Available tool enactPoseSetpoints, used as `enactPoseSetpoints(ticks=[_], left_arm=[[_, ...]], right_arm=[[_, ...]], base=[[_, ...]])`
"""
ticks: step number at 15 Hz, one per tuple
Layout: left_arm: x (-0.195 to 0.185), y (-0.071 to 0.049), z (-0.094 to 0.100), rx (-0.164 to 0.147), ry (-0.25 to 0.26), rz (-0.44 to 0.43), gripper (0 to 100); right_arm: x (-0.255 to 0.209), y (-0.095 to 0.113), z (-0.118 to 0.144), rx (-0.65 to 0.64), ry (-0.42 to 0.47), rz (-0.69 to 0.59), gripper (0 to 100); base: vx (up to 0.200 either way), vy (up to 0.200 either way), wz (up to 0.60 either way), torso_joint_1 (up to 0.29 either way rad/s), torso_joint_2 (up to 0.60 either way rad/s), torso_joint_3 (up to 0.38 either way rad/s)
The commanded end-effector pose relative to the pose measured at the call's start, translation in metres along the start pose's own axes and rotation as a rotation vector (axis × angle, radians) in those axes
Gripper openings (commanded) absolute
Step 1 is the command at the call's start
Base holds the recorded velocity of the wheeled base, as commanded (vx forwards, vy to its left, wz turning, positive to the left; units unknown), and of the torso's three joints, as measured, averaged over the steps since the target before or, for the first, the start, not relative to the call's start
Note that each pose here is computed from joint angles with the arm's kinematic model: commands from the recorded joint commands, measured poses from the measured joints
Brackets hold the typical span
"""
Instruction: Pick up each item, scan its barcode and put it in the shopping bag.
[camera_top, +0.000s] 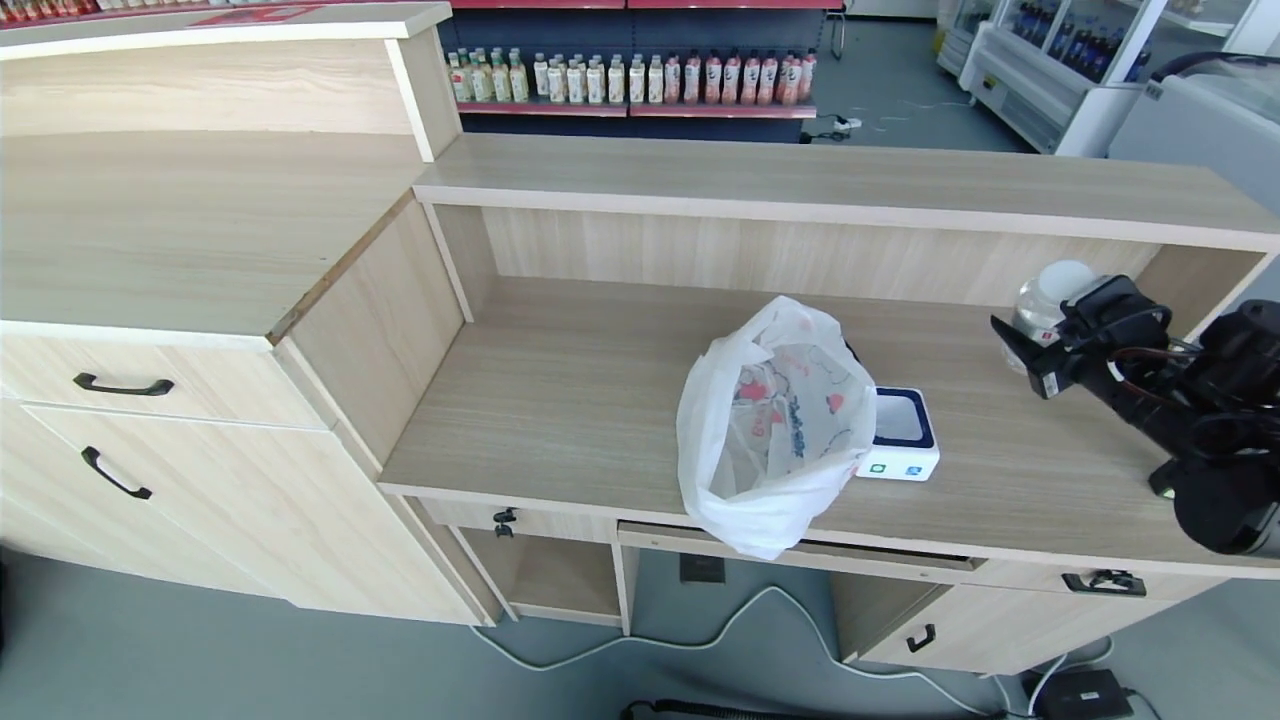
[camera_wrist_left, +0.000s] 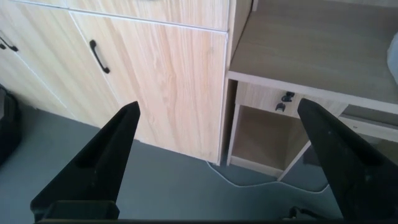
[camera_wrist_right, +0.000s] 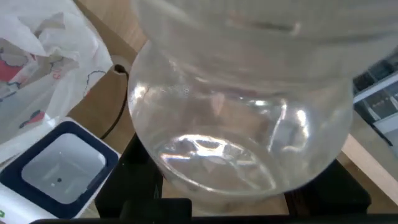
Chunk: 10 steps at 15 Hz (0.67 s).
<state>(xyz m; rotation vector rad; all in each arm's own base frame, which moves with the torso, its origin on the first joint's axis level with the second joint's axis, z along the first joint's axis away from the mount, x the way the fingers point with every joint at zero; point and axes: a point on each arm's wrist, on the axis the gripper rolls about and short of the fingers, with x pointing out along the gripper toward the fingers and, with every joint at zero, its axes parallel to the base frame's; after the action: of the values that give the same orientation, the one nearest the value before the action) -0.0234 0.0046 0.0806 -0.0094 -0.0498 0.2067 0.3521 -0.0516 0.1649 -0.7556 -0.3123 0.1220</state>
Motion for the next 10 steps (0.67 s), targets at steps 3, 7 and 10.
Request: enactPoseSetpoints(ticks=[3,7,10], left_arm=[[0.0,0.0,0.0,-0.001,-0.001,0.0,100],[0.0,0.0,0.0,-0.001,-0.001,0.0,100],[0.0,0.0,0.0,-0.001,-0.001,0.0,100]], right_arm=[[0.012,0.007,-0.011,0.004,-0.004,0.008,0],[0.02,0.031,-0.025,0.079,-0.013,0.041,0],[0.037,0.052,-0.026,0.109,-0.08,0.062,0]], base=[[0.0,0.0,0.0,0.0,0.0,0.0],[0.0,0.0,0.0,0.0,0.0,0.0],[0.0,0.0,0.0,0.0,0.0,0.0]])
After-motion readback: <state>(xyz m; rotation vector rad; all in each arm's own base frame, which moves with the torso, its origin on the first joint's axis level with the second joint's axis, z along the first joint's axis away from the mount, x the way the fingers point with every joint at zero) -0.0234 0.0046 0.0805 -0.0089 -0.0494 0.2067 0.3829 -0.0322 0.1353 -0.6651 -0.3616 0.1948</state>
